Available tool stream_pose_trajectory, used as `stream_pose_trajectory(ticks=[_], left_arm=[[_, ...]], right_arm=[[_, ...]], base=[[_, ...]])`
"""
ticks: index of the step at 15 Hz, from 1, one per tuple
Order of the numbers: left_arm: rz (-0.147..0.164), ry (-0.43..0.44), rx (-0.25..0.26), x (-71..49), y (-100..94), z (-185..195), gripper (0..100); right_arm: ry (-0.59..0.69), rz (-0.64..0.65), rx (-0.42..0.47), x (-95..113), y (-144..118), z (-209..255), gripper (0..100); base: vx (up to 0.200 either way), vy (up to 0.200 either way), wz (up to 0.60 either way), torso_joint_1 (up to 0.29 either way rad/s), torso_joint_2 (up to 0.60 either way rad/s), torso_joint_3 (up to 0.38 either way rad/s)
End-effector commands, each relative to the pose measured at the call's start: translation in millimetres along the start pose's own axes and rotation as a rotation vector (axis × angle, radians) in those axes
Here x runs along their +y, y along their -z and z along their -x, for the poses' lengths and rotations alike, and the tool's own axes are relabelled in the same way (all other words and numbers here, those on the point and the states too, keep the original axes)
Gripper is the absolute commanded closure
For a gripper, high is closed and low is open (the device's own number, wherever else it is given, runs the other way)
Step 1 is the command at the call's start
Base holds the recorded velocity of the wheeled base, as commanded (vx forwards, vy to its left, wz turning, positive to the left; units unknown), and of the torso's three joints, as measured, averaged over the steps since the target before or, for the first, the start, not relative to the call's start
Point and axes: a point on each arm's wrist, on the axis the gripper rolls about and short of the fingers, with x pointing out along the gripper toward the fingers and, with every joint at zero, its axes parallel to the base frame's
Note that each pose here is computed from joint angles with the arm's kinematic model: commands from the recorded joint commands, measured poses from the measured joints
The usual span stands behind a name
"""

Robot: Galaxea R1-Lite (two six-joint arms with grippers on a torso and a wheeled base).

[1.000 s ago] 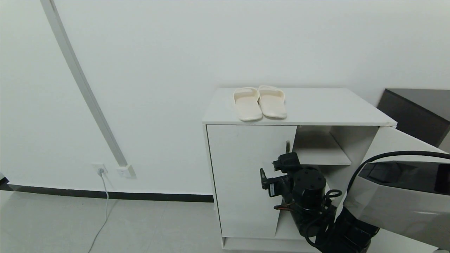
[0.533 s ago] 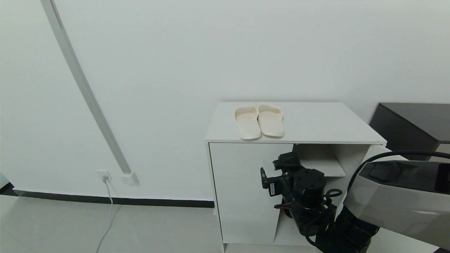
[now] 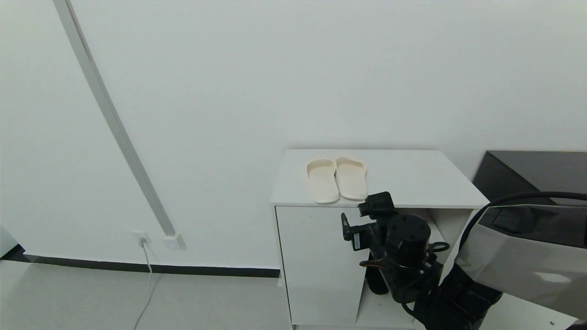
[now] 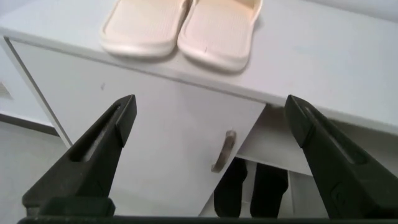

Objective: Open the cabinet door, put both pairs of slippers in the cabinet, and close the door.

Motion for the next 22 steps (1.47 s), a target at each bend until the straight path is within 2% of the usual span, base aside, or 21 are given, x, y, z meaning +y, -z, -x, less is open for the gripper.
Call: stream_pose_trajectory(ticks=[1,6,8,10,11,13,15,18,22], left_arm=[[0.001,0.000,0.001,0.0,0.0,0,100],[-0.001,0.000,0.001,0.0,0.0,0,100],[-0.001,0.000,0.001,0.0,0.0,0,100],[-0.002,0.002,0.001,0.0,0.0,0,100],[-0.002,0.002,0.001,0.0,0.0,0,100],[-0.005,0.002,0.001,0.0,0.0,0,100],[-0.004,0.002,0.001,0.0,0.0,0,100],[-0.004,0.002,0.001,0.0,0.0,0,100],[0.001,0.002,0.001,0.0,0.0,0,100]], right_arm=[[0.001,-0.002,-0.005,0,-2,0,0],[-0.043,0.021,-0.041,-5,-2,-1,0],[-0.068,0.022,-0.070,-5,-12,-1,0],[-0.071,0.034,-0.046,-3,-18,-5,0],[-0.078,0.025,0.010,0,-35,-13,0],[-0.080,0.010,0.039,1,-58,-18,0],[-0.087,-0.066,0.090,4,-82,-20,0],[-0.099,-0.152,0.179,11,-98,-18,0],[-0.092,-0.138,0.239,13,-100,-19,0]], base=[[0.000,0.000,0.00,0.188,-0.38,-0.203],[0.000,0.000,0.00,0.086,-0.20,-0.103],[0.000,0.000,0.00,0.000,0.00,0.000],[0.000,0.000,0.00,0.000,0.00,0.000],[0.000,0.000,0.00,0.000,0.00,0.000],[0.000,0.000,0.00,0.000,0.00,0.000],[0.000,0.000,0.00,0.000,0.00,0.000],[0.000,0.000,0.00,0.000,0.00,0.000],[0.000,0.000,0.00,0.000,0.00,0.000]])
